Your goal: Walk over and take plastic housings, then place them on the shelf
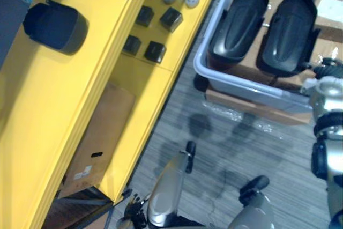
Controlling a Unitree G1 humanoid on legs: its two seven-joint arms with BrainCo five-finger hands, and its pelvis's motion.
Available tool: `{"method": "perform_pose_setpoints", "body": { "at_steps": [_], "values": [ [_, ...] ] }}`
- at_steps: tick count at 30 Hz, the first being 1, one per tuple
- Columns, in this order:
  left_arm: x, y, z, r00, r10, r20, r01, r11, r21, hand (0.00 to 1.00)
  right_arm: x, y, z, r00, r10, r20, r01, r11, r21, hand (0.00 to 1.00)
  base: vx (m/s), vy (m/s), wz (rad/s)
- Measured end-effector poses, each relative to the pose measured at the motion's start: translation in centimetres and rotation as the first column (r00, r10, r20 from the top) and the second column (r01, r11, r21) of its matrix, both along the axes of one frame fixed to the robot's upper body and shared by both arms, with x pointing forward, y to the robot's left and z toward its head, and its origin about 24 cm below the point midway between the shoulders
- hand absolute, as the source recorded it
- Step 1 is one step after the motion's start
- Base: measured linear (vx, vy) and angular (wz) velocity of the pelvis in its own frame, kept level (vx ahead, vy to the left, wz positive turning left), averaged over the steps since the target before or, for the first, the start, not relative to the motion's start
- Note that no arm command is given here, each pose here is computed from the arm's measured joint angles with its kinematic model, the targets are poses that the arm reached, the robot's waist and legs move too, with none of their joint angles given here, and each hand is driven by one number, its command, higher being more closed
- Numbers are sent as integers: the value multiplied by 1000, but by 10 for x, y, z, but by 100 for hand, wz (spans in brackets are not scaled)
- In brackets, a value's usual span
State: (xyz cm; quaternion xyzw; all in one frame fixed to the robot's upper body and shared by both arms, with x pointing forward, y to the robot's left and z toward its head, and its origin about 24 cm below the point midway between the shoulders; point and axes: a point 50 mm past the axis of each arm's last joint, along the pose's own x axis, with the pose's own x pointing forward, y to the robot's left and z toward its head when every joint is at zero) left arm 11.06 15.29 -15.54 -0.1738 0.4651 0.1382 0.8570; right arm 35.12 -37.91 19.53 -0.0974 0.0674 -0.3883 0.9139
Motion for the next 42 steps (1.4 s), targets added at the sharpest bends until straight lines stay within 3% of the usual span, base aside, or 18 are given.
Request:
{"method": "perform_pose_setpoints", "body": {
  "at_steps": [6, 16, 25, 30, 32, 37, 42],
  "values": [
    [4, -1, 2, 1000, -12, 22, 12, 1000, -16, 0, -4, -8, 4, 994, -8, -106, -3, 995, -102, 100, 31, -10, 3],
    [24, -2, 14, 986, -77, 150, 80, 997, -15, 0, -4, -9, 9, 984, -41, -172, 15, 989, -148, 100, -5, -6, -1],
    [59, -9, 46, 925, -66, 374, 87, 995, -39, 0, 3, -1, 30, 969, -99, -228, -12, 897, -441, 100, -6, -25, -6],
    [86, -38, 88, 808, -107, 579, 181, 981, -72, 0, 12, 13, 50, 984, -72, -166, -24, 856, -516, 100, 34, -51, -9],
    [99, -47, 112, 754, -86, 651, 173, 982, -70, 0, 20, 31, 69, 993, -35, -115, -40, 802, -596, 100, 21, -81, -44],
    [116, -56, 129, 722, -92, 686, 166, 985, -43, 0, 27, 45, 67, 996, -14, -92, -45, 788, -614, 100, -26, -30, -23],
    [167, -75, 192, 570, -108, 815, 150, 988, 27, 0, 43, 88, 68, 995, 102, 13, -69, 760, -646, 100, -83, -36, -24]
  ]
}}
